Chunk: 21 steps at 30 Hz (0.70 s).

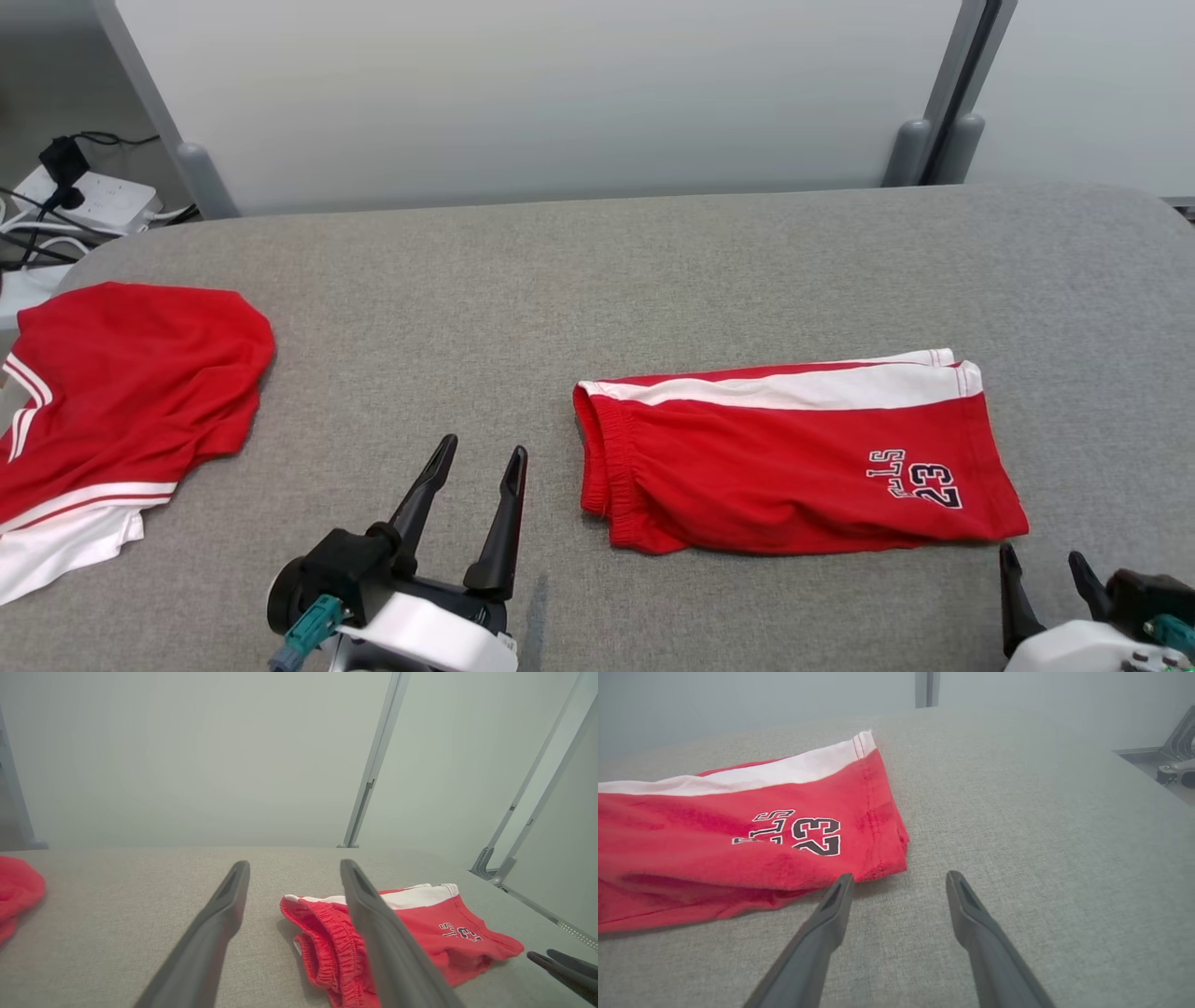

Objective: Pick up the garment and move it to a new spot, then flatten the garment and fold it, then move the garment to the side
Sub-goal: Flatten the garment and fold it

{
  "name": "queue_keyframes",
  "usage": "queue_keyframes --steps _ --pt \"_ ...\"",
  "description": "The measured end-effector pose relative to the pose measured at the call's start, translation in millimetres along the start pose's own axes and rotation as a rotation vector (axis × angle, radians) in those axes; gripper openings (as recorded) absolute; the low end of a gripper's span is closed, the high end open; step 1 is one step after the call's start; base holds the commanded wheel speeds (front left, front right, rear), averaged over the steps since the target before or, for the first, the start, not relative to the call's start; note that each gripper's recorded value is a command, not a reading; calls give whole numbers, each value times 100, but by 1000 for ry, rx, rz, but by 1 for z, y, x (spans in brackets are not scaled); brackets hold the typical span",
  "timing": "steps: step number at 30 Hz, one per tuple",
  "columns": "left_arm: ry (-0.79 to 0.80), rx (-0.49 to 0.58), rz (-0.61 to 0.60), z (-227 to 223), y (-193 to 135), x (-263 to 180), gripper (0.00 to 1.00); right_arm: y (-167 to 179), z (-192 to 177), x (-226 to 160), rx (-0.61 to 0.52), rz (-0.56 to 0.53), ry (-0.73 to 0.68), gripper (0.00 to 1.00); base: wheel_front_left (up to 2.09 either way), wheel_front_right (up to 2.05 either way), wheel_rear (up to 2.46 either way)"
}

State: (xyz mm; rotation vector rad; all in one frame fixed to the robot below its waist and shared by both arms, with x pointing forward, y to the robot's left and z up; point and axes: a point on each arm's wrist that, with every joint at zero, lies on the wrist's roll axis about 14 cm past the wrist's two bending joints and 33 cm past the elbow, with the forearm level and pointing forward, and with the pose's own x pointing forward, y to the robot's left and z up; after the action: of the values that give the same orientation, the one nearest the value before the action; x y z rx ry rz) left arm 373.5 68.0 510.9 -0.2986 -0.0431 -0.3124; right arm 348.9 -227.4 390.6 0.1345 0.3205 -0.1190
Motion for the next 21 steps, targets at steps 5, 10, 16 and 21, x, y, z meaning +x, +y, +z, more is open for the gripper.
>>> queue_keyframes --steps 5,10,16,21 --pt "5 -2 -3 -2 -3 -6 100 -8 -2 -16 16 -25 1 100 0 0 0" --pt "5 0 -7 -1 -5 -8 100 -8 4 -21 39 -27 -12 100 0 0 0" --pt "4 1 -4 -1 -4 -10 100 -9 11 -22 101 -32 -36 100 0 0 0" --pt "10 1 2 -3 -2 -11 100 -8 6 -18 282 -46 -22 100 0 0 0"
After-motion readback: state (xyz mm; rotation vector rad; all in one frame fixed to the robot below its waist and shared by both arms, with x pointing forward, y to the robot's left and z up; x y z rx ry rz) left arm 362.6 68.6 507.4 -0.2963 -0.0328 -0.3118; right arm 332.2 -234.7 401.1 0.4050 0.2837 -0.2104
